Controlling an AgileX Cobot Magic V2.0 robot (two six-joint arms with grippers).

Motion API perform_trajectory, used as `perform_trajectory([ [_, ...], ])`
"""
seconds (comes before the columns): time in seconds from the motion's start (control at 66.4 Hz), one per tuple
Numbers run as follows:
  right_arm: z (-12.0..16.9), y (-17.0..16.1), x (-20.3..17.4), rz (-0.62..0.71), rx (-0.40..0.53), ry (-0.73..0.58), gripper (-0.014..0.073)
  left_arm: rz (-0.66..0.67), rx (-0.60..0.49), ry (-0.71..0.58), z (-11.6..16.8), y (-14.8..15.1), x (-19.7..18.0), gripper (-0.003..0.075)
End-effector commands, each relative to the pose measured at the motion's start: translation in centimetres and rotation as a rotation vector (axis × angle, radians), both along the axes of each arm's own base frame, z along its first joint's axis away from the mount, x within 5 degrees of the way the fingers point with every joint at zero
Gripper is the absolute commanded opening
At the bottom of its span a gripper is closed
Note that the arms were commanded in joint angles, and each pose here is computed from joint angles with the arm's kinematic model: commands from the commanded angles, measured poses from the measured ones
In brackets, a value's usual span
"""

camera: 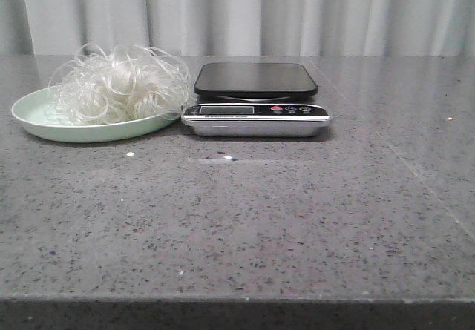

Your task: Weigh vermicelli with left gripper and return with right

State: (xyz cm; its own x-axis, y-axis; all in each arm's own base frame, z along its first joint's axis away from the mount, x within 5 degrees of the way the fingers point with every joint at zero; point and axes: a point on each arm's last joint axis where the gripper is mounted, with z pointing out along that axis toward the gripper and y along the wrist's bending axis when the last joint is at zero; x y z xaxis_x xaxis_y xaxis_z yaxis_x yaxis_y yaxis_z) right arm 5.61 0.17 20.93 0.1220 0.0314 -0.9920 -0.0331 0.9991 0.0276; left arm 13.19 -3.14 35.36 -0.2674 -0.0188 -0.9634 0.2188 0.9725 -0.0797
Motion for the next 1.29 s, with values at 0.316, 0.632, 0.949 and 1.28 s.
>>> perform_trajectory([
  [0.316,1.1,0.0,-0.3,-0.006,-0.004,-0.108,0.0155,-0.158,0.005,0.195,2.9,-6.5,10.4,0.0580],
  [0.632,1.1,0.0,-0.3,-0.006,-0.004,-0.108,0.0155,-0.193,0.008,0.464,0.3,-10.2,17.3,0.0578],
  [0.949,1.1,0.0,-0.3,-0.006,-0.004,-0.108,0.0155,-0.217,0.084,0.732,-3.3,-12.0,20.9,0.0578],
  [1.28,1.1,0.0,-0.3,-0.006,-0.004,-0.108,0.0155,-0.250,0.138,0.802,-3.0,-12.5,22.0,0.0137],
])
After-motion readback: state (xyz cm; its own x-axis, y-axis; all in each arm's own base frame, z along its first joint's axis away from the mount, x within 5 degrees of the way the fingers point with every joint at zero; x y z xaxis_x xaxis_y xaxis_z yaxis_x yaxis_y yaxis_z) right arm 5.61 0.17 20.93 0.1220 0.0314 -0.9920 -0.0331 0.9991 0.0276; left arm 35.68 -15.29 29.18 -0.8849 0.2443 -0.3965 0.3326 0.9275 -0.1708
